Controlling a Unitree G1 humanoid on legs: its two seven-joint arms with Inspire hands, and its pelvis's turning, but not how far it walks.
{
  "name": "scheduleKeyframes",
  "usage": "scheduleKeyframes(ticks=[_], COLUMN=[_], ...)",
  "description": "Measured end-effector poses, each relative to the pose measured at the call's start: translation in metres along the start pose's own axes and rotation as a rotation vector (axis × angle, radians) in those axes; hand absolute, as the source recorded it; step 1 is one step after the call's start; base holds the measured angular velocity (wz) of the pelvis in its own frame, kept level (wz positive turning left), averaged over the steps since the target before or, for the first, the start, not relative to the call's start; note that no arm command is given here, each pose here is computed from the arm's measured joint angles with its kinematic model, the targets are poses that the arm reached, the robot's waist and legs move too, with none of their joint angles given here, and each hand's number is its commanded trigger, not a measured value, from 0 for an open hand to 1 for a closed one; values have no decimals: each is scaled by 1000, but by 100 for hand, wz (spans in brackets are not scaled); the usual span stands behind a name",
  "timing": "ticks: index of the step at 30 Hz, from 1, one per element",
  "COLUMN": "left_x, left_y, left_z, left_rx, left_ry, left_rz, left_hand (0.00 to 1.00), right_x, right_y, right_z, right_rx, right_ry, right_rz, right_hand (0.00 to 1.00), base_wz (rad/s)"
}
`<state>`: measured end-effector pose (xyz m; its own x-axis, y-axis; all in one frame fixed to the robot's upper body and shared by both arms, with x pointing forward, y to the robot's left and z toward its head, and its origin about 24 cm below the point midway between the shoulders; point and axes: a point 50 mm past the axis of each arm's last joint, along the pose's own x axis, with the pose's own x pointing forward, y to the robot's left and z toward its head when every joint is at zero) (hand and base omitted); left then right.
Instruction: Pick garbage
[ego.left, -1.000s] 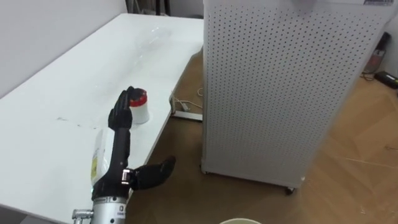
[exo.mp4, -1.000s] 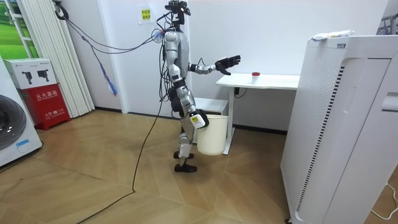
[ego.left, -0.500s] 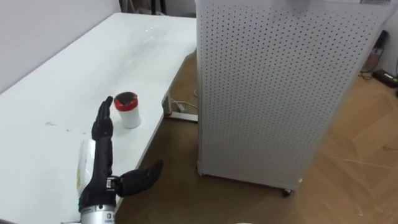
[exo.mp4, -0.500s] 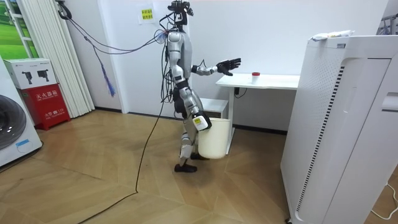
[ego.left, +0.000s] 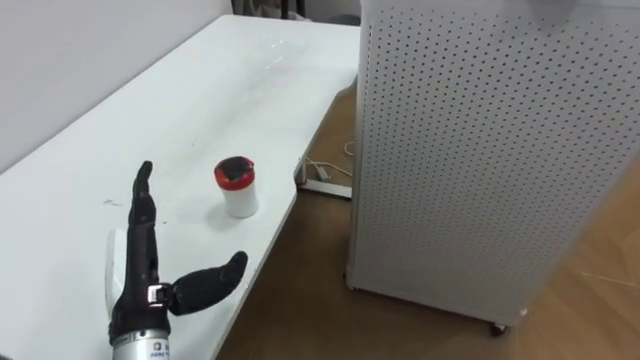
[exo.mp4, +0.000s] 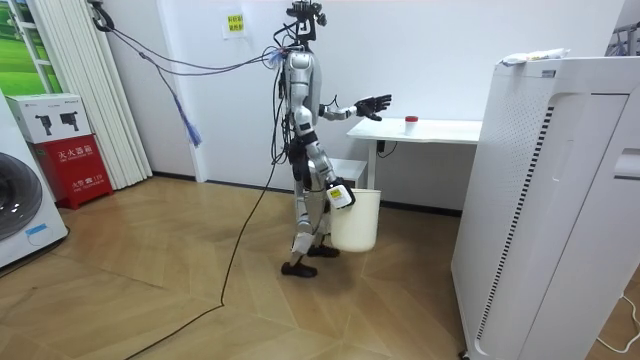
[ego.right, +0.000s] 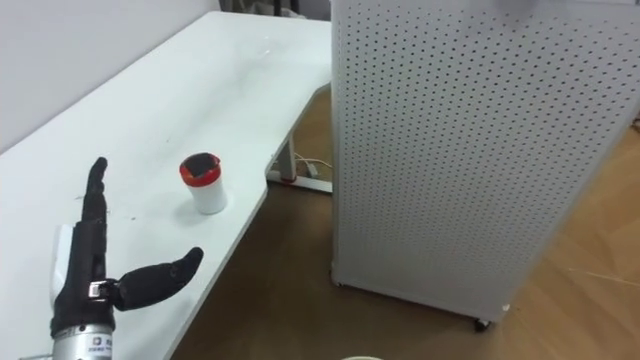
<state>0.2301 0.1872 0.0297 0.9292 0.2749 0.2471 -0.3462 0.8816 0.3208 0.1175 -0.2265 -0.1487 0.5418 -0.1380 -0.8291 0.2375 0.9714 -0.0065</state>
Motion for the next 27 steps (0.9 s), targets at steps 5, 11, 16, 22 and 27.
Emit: scheduleKeyframes(ticks=[5,11,16,22,27], left_x=[2,2,-4,-12,-13], left_y=[1,2,-6,-7,-9], left_z=[6,4,-3,-20,-24], left_rx=[-10,-15,-65,-90,-104], left_ry=[-24,-15,44,145,181], left_rz=[17,32,15,7,-24], left_hand=[0,0,0,0,0], right_x=[0,1,1,1,2], right_y=[1,7,9,11,14], right_z=[0,1,3,1,4], right_rx=[14,-1,-20,-39,-38], right_ry=[-1,-1,-6,3,-11], right_rz=[-4,21,48,64,80], right_hand=[100,100,100,100,100], base_wz=[4,-3,16,15,0])
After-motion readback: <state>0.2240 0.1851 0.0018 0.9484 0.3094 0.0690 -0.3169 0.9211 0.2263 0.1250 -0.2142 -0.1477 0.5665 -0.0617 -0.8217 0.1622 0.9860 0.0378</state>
